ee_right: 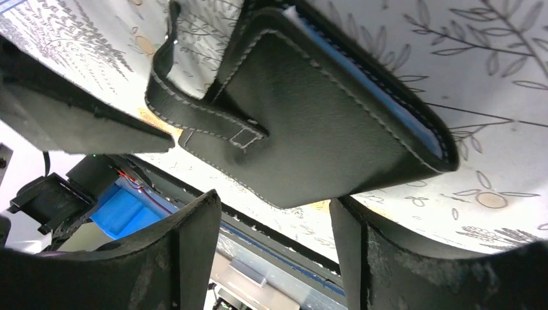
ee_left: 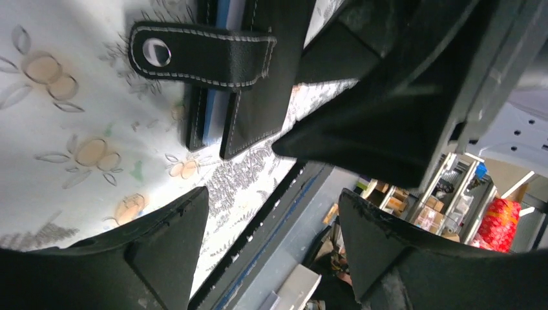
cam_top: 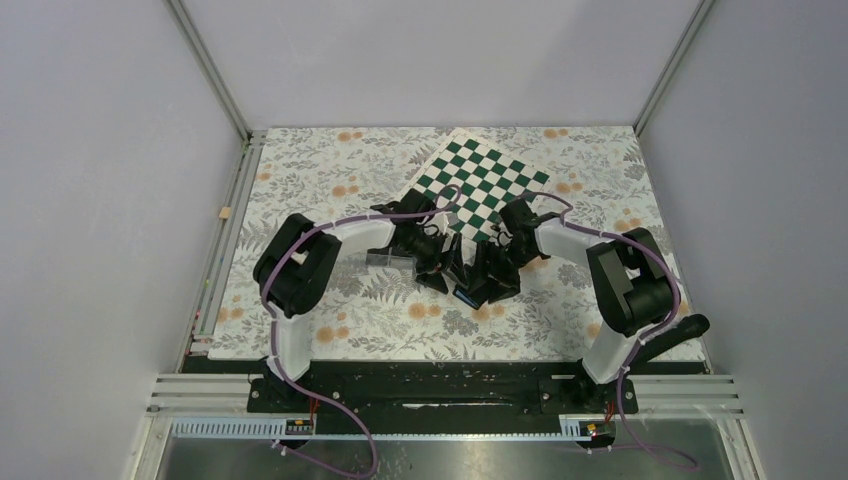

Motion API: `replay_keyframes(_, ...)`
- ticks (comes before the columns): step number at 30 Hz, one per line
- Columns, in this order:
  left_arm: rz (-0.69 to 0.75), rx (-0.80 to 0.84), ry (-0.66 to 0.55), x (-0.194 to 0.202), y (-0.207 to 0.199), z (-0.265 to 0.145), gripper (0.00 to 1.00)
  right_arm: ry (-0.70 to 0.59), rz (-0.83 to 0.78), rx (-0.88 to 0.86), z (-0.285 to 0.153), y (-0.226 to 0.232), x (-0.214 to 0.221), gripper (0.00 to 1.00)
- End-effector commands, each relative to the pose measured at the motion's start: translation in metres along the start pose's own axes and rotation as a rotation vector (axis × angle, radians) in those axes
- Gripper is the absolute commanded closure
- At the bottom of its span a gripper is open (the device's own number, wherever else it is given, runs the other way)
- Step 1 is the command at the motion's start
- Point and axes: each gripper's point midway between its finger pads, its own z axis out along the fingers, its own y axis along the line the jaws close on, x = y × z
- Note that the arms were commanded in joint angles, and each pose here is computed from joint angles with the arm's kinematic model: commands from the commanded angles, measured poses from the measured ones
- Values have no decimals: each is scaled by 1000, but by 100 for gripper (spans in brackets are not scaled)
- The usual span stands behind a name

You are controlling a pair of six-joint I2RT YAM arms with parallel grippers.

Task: Put the credit cards into the card holder
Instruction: Open the card holder at the center of the board.

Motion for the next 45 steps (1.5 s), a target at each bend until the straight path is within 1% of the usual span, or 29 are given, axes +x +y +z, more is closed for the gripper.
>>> replay_keyframes(1,60,-35,-54,-25,1,-3,28,-20,-25,-25,-5,15,-5,29)
replay_keyframes(5,69,-61,-75,-39,2,-1,28,-71,-19,-13,-14,11,-7,21)
replay_keyframes(9,80,-84,-91,-51,6,2,30,-112,30,-41,-19,4,-10,22)
replay_keyframes(12,72,-70,-74,-54,7,9,34,-115,62,-61,-18,0,-14,26)
replay_keyframes(15,83,-57,-57,-54,4,16,38,-103,80,-73,-13,-1,-16,32)
replay_keyframes(16,91,-46,-47,-53,1,18,41,-97,86,-78,-11,-1,-16,34)
replay_keyframes(18,96,-25,-25,-49,-4,22,44,-90,94,-95,-7,1,-18,40)
replay_keyframes(20,97,-11,-7,-45,-6,25,45,-81,102,-114,-5,4,-19,42)
replay_keyframes(24,99,4,7,-43,-8,28,47,-80,97,-134,-4,8,-23,43)
replay_keyframes(25,100,10,9,-43,-10,27,49,-81,96,-137,-5,9,-23,44)
replay_keyframes(28,109,20,0,-44,-16,24,61,-82,92,-146,-5,11,-24,47)
replay_keyframes(33,132,13,-28,-45,-25,16,86,-87,86,-169,-8,17,-26,50)
replay_keyframes(35,133,5,-28,-45,-25,15,100,-86,80,-183,-10,21,-28,51)
replay_keyframes(38,138,-67,-32,-44,-17,10,100,-93,68,-196,-15,25,-29,51)
replay_keyframes(42,139,-240,-48,-43,0,-7,100,-124,42,-172,-25,27,-30,47)
replay_keyframes(45,135,-395,-95,-43,13,-29,100,-154,19,-153,-34,28,-31,45)
